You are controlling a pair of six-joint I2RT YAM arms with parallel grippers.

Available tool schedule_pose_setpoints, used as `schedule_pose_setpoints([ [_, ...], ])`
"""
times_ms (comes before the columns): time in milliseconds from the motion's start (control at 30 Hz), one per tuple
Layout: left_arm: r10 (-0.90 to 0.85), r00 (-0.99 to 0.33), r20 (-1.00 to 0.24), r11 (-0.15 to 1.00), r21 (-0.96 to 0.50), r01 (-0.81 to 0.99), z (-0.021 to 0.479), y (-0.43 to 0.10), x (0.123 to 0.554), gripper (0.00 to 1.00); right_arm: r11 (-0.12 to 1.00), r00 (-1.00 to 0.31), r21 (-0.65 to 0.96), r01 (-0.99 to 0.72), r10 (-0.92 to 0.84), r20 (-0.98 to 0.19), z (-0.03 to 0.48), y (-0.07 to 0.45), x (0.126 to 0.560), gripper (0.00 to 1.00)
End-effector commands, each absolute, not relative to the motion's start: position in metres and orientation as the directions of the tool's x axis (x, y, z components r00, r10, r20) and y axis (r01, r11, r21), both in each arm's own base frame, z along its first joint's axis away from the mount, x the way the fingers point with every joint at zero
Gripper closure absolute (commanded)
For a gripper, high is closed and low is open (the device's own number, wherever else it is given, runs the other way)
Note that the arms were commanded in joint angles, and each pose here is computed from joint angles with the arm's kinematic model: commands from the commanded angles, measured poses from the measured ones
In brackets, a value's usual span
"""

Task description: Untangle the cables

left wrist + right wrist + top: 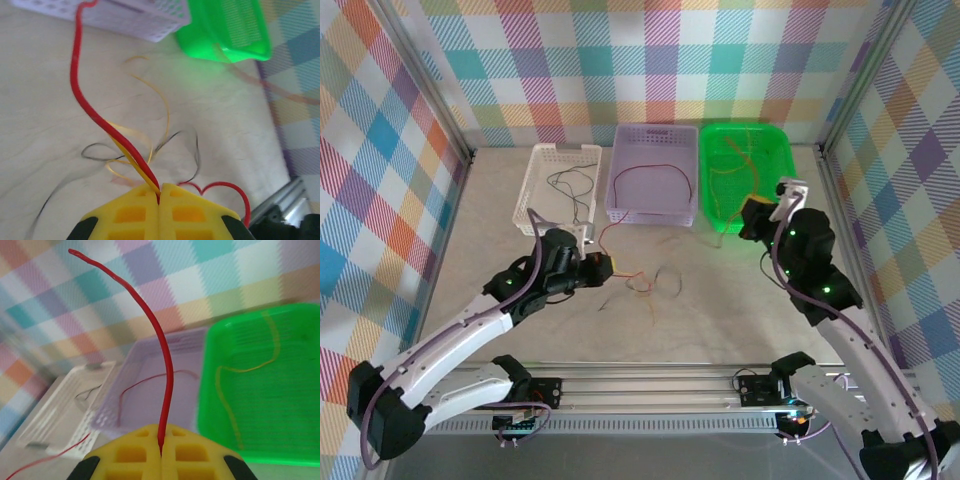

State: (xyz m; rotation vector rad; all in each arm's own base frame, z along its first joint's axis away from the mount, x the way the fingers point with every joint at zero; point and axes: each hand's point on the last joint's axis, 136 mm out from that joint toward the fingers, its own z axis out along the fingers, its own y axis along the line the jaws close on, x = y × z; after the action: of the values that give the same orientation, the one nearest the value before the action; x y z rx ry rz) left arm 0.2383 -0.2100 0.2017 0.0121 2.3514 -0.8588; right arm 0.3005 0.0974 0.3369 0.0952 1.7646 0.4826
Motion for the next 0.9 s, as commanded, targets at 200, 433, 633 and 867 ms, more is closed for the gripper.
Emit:
schedule_pose_setpoints([
  [200, -0.169, -0.823, -0.541, 0.874, -0.469, 0.128, 0.197, -0.153, 0.217, 1.0, 0.899, -0.145, 0.381, -0.218, 0.356, -0.923, 0.39, 0.083, 0.293, 1.0],
  [433, -0.193, -0.8, -0.568, 0.859, -0.492, 0.142, 0.21, -0.157, 0.226, 1.0, 0.847, -0.212, 0.393, -0.359, 0.336, -0.918, 0.407, 0.127, 0.337, 1.0],
  [633, -0.229, -0.765, -0.602, 0.834, -0.526, 0.165, 0.228, -0.163, 0.235, 1.0, 0.851, -0.255, 0.368, -0.375, 0.287, -0.924, 0.393, 0.157, 0.413, 1.0],
  [867, -0.24, -0.741, -0.627, 0.813, -0.547, 0.2, 0.244, -0.169, 0.24, 1.0, 0.872, -0.37, 0.364, -0.326, 0.237, -0.898, 0.331, 0.191, 0.515, 1.0],
])
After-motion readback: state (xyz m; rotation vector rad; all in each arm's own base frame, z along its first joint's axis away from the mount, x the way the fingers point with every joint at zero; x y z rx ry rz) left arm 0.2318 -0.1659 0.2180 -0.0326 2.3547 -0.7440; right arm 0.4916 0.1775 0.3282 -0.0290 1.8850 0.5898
